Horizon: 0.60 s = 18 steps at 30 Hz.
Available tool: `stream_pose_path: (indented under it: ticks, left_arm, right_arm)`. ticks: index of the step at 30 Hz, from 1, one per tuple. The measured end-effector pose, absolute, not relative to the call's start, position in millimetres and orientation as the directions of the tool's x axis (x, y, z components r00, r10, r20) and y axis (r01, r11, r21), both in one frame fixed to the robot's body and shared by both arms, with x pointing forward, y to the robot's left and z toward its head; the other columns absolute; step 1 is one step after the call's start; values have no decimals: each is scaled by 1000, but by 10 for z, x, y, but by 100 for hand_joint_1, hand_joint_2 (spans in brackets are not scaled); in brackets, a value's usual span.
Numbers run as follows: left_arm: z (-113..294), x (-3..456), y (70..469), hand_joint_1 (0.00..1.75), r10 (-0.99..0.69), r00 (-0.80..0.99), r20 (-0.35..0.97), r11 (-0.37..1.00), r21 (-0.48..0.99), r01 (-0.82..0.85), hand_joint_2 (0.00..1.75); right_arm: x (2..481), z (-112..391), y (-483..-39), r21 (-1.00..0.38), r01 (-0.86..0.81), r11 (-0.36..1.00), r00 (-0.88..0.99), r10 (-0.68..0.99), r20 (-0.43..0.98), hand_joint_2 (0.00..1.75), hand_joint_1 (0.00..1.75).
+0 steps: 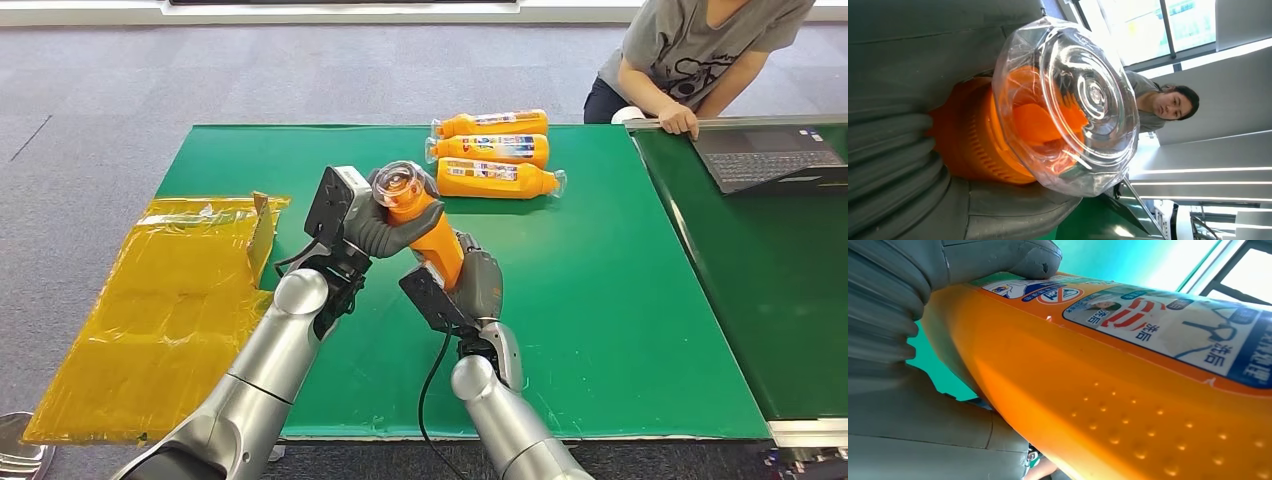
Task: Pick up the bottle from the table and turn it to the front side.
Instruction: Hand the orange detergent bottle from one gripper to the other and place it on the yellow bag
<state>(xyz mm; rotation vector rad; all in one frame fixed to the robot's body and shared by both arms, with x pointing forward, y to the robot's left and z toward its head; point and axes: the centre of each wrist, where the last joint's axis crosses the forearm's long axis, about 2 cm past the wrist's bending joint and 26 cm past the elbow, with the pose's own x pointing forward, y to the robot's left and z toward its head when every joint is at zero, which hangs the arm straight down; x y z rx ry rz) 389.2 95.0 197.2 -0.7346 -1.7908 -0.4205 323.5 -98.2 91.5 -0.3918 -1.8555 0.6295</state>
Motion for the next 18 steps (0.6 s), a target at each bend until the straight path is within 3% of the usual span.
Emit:
stream_pose_path:
  ticks: [6,7,10,11,18]
  left_arm:
    - [1969,3892,950,175,274,-205,940,745,-72,664,175]
    - [1969,3892,950,175,274,-205,940,745,-72,664,175]
    - [1969,3895,954,175,258,-217,942,761,-59,647,175]
    - [1969,3896,957,175,232,-233,944,781,-37,623,175]
    - [2038,3913,995,175,54,-336,940,866,123,484,175]
  right_arm:
    - [3233,913,-982,-592,-30,805,-358,545,758,175,175]
    - [3232,913,-982,-592,-30,805,-357,545,759,175,143]
    - [3232,912,-982,-593,-31,805,-356,545,759,175,12]
    - [3233,913,-982,-592,-31,805,-356,545,759,175,0]
    - [3222,911,-988,-591,-37,806,-364,540,759,175,0]
